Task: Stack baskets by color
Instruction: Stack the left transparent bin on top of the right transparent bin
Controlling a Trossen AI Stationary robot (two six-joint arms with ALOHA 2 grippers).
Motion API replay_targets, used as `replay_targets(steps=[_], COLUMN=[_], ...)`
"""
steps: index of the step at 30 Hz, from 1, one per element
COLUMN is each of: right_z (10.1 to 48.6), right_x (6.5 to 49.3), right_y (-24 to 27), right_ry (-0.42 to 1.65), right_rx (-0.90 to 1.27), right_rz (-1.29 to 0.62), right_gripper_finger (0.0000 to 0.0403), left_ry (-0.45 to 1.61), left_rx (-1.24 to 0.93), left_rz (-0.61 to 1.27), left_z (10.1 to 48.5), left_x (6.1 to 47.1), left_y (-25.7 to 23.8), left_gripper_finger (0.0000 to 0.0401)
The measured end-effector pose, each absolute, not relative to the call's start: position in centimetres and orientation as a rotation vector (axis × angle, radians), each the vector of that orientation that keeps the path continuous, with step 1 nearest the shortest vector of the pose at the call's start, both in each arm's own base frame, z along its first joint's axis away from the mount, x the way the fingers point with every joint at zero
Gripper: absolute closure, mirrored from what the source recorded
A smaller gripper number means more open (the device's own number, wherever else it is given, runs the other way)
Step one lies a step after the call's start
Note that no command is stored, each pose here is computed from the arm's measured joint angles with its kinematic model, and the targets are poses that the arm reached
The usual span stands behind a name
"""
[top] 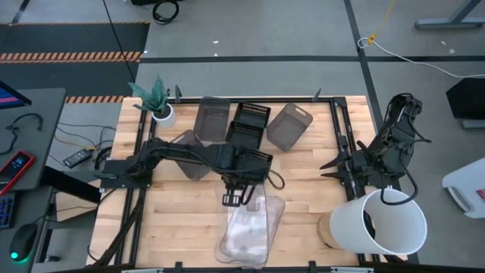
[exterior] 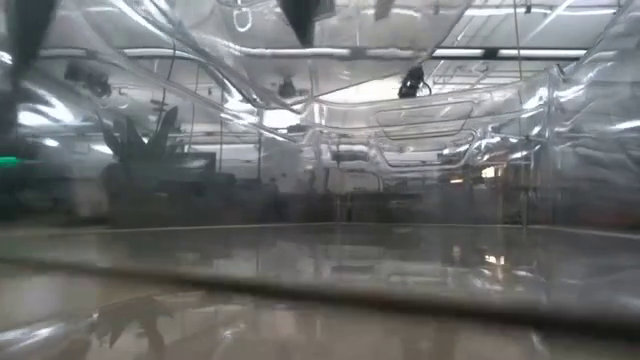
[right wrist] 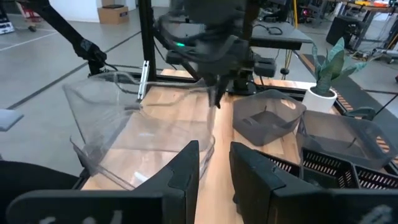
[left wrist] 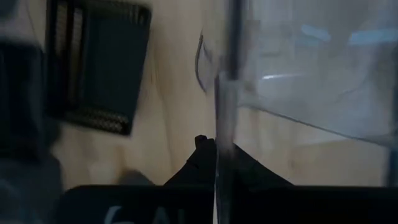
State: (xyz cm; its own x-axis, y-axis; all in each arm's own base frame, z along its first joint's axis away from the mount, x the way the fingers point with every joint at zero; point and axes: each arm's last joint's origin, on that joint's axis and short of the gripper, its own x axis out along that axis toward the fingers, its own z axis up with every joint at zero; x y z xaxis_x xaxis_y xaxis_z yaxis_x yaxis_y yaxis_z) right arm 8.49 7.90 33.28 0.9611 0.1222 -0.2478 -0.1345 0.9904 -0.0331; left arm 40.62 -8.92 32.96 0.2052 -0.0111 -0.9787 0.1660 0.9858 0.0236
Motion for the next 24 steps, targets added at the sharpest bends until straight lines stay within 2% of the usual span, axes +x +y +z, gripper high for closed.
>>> replay_targets(steps=[8, 17, 24], right_z=[33.0, 32.8, 32.8], right_x=[8.8, 8.8, 8.8], right_y=[8.3, 8.4, 8.4], right_ry=[0.271, 0.283, 0.284], right_rx=[-0.035, -0.033, -0.034], right_rz=[0.124, 0.120, 0.120], right_gripper_finger=[0.0308, 0.0308, 0.0308], left_ry=[1.184, 1.111, 1.090], left_rx=[0.491, 0.622, 0.708], left_rz=[-0.288, -0.379, -0.441], left_z=[33.5, 33.6, 33.4], left_x=[41.4, 41.8, 41.9], left_y=[-10.9, -11.4, -12.1], left_gripper_finger=[0.0393, 0.0391, 0.0358])
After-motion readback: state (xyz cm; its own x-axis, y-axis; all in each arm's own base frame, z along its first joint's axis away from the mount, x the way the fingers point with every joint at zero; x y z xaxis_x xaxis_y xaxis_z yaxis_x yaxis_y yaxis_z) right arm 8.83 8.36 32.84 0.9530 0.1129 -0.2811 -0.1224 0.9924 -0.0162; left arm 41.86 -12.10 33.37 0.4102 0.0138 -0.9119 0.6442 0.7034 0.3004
